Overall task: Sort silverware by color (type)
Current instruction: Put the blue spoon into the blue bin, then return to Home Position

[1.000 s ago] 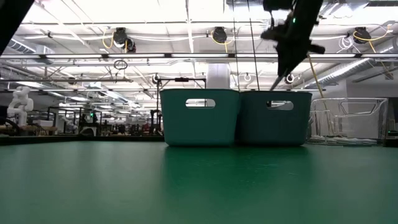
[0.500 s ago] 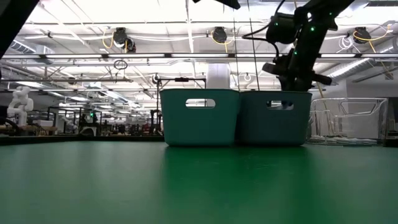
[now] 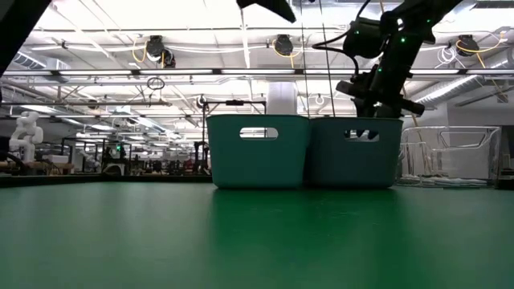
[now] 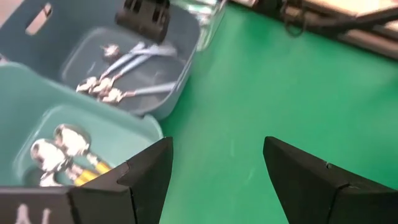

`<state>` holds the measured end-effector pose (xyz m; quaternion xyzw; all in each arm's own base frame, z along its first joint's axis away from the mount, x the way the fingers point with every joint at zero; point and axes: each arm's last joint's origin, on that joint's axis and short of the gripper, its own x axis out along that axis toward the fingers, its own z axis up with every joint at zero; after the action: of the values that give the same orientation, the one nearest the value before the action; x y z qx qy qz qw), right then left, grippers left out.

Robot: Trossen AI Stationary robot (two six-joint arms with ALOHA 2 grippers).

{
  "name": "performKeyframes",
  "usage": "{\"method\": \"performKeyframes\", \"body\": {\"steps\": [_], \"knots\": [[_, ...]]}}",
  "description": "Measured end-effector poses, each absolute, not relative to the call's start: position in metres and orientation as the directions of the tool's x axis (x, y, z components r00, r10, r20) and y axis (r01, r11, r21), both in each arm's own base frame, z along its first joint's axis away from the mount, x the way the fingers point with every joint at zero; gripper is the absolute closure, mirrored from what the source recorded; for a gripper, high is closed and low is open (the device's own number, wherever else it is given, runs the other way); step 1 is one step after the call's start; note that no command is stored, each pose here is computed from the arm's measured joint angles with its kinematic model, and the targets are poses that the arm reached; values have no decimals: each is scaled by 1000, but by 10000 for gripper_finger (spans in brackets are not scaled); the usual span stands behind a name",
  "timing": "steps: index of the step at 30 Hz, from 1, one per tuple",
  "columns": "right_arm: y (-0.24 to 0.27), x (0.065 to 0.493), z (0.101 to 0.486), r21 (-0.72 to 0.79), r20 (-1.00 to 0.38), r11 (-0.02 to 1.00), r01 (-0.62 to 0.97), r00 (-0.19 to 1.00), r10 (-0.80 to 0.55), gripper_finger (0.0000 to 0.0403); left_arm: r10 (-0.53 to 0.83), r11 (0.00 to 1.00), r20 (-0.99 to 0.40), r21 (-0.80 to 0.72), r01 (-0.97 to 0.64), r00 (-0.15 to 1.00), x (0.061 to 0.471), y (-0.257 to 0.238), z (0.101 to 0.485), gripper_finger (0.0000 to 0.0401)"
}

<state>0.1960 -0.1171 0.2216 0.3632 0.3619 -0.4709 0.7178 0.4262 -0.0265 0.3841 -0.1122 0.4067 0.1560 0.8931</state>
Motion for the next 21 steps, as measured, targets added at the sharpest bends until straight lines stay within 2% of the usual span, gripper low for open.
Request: {"method": "performKeyframes", "body": {"steps": [5,7,10,13,17,21], "knots": [[-114,197,223,228,-864,270,936,322,-387,217,191,927,-809,-37,-373,556,420,-27,379,144],[-112,197,232,254,-851,292,922,357,-386,201,205,930,-831,1,-368,517,416,-26,377,144],[-109,199,255,299,-802,367,881,440,-405,187,228,938,-869,74,-339,440,408,-25,373,144],[-102,200,280,314,-743,465,828,519,-422,185,229,944,-880,96,-316,417,406,-25,372,144],[-88,199,309,320,-671,606,729,626,-399,193,225,956,-865,108,-273,447,409,-26,373,144],[-73,194,333,345,-602,703,622,721,-344,202,224,961,-840,104,-258,495,414,-24,376,144]]}}
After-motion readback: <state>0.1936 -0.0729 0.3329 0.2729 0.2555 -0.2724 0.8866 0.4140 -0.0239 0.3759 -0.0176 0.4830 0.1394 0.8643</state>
